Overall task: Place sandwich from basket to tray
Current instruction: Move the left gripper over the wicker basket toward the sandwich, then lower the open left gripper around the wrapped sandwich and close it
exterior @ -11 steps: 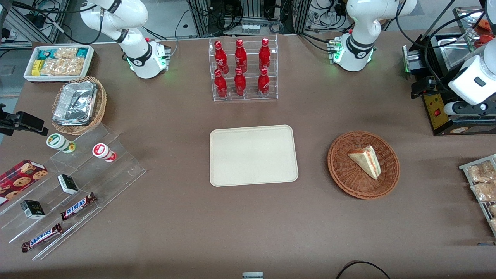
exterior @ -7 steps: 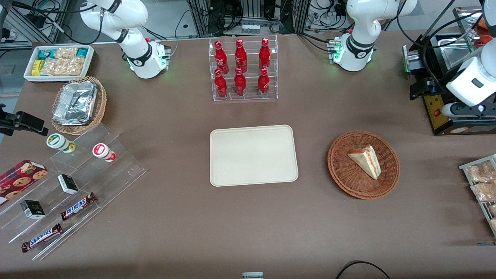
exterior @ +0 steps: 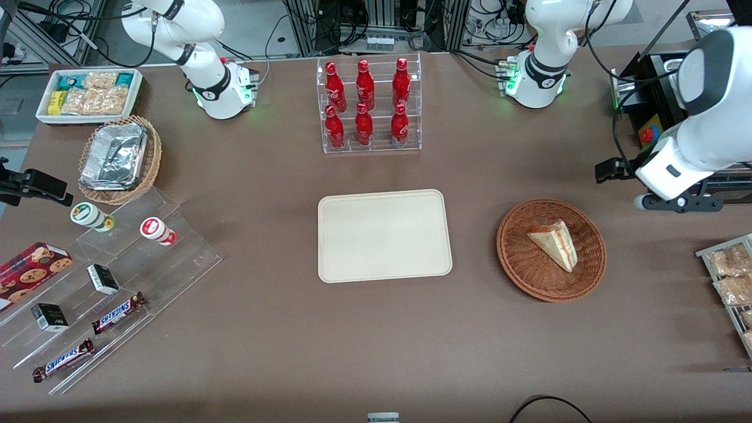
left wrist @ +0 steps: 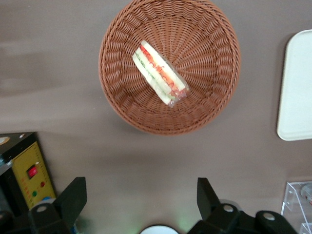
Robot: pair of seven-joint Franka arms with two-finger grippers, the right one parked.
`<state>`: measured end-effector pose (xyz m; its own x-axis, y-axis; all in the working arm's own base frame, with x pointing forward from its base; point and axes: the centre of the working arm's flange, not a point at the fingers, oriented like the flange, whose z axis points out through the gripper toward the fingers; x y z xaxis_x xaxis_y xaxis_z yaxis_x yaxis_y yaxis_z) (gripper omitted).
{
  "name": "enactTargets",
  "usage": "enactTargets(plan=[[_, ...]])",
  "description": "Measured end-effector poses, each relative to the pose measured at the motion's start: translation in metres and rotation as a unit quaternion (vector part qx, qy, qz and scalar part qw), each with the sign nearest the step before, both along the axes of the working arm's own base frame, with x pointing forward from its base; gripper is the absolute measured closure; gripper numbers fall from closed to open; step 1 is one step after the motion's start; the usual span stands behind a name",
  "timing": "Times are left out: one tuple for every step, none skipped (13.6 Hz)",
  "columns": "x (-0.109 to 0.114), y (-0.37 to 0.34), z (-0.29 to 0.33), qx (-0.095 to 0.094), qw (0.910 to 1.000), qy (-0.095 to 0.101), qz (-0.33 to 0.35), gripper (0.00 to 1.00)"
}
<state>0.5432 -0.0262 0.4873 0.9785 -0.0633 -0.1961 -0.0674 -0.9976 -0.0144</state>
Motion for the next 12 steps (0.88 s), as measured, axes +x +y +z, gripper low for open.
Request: enactTargets(plan=[[0.001, 0.0, -0.015, -0.001, 1.0, -0.005, 0.0, 0.0], [0.001, 0.0, -0.031, -0.001, 1.0, -0.009, -0.001, 0.0], [0.001, 0.0, -0.047, -0.002, 0.9999, -0.013, -0.001, 0.0], [0.002, 0.0, -0.062, -0.002, 0.9999, -0.014, -0.001, 0.0], [0.004, 0.0, -0.075, -0.003, 0.9999, -0.015, -0.002, 0.0], [0.006, 0.0, -0.086, -0.003, 0.9999, -0.015, -0.002, 0.0], [0.008, -0.001, -0.098, -0.004, 0.9998, -0.017, -0.001, 0.0], [0.01, -0.001, -0.111, -0.004, 0.9998, -0.021, 0.003, 0.0], [0.011, -0.002, -0.121, -0.003, 0.9996, -0.026, 0.012, 0.0], [0.011, -0.002, -0.129, -0.002, 0.9993, -0.03, 0.023, 0.0], [0.011, -0.002, -0.134, 0.001, 0.9986, -0.033, 0.041, 0.0], [0.01, -0.003, -0.137, 0.005, 0.9974, -0.034, 0.064, 0.0]])
